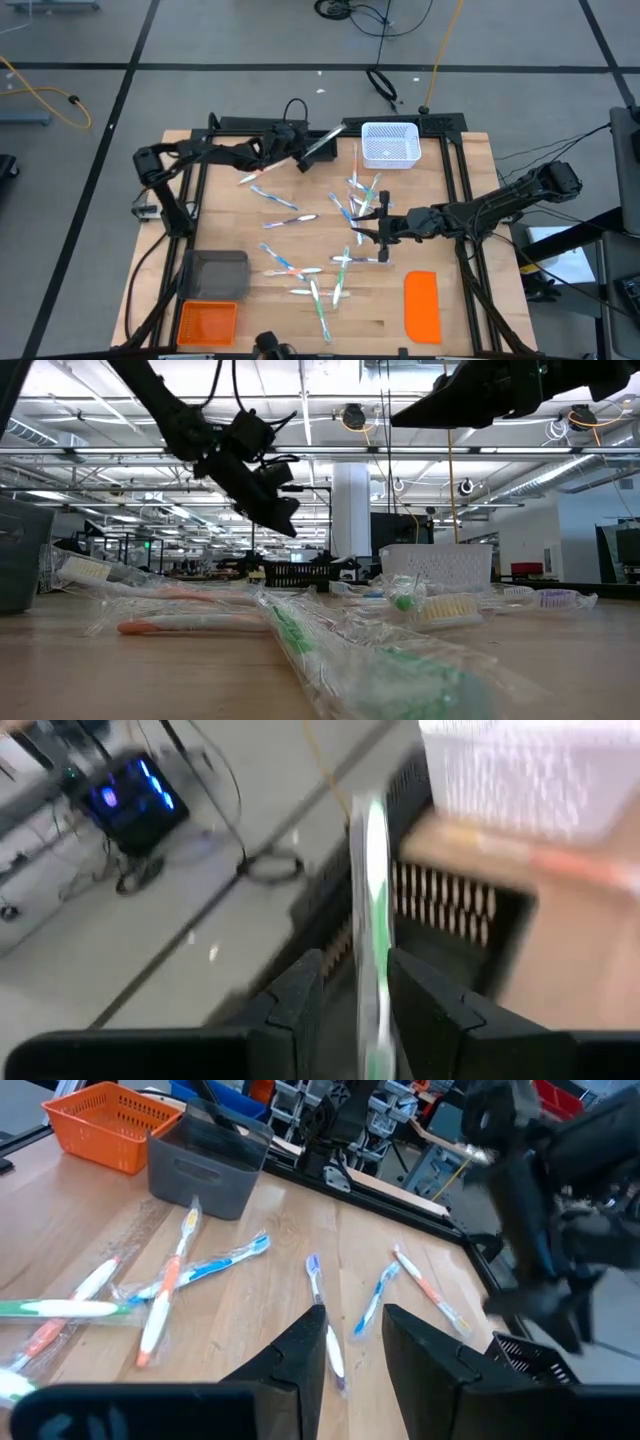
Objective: Pick & Place Toothbrushes
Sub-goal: Put the orange toothbrush into the white bin
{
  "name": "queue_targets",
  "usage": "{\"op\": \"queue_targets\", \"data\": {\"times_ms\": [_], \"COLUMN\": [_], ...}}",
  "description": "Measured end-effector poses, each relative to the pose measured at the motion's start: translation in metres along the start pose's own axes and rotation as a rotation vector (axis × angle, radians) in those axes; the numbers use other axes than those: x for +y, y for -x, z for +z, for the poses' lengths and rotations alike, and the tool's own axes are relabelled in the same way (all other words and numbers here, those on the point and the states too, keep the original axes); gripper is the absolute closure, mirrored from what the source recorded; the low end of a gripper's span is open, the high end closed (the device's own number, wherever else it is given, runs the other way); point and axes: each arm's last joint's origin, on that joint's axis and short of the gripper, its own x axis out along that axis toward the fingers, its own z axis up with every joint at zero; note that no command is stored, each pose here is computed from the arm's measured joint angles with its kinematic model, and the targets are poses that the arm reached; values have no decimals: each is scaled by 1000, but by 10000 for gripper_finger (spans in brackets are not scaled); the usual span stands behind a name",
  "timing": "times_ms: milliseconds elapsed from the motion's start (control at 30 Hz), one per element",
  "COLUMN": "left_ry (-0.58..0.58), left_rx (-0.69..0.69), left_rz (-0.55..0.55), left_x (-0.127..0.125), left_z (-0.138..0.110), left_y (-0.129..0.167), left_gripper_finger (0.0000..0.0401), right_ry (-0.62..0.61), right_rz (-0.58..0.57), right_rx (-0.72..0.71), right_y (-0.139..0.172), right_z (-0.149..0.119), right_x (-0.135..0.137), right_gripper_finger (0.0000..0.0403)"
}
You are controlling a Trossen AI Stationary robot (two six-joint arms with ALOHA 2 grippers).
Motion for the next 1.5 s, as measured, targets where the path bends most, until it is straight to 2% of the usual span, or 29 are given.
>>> {"op": "queue_targets", "data": {"times_ms": [133,267,467,633,867,1033,1133,1367,1500], "left_ry": [-54,-33,-33,-3,34,42,59,78,87], "left_rx": [205,337,442,495,661,728,761,761,779], "left_rz": [-35,-68,-99,-59,-47,-70,-84,-61,-71], "left_x": [7,12,13,19,29,30,27,25,24], "left_z": [-9,-18,-31,-39,-55,-71,-84,-98,-104], "left_y": [25,40,36,30,37,40,41,42,44], "left_gripper_finger": [283,283,283,283,283,282,266,194,176], "right_ry": [-4,-3,-1,-2,0,0,1,17,17], "right_rz": [3,2,-1,1,4,3,3,-1,-1], "right_rx": [12,9,5,9,17,14,14,3,4], "right_y": [0,0,0,0,0,0,0,0,0], "right_z": [-1,-1,0,-1,-2,-1,-1,0,0], "right_x": [0,0,0,0,0,0,0,0,0], "right_gripper_finger": [307,307,307,307,307,307,307,307,307]}}
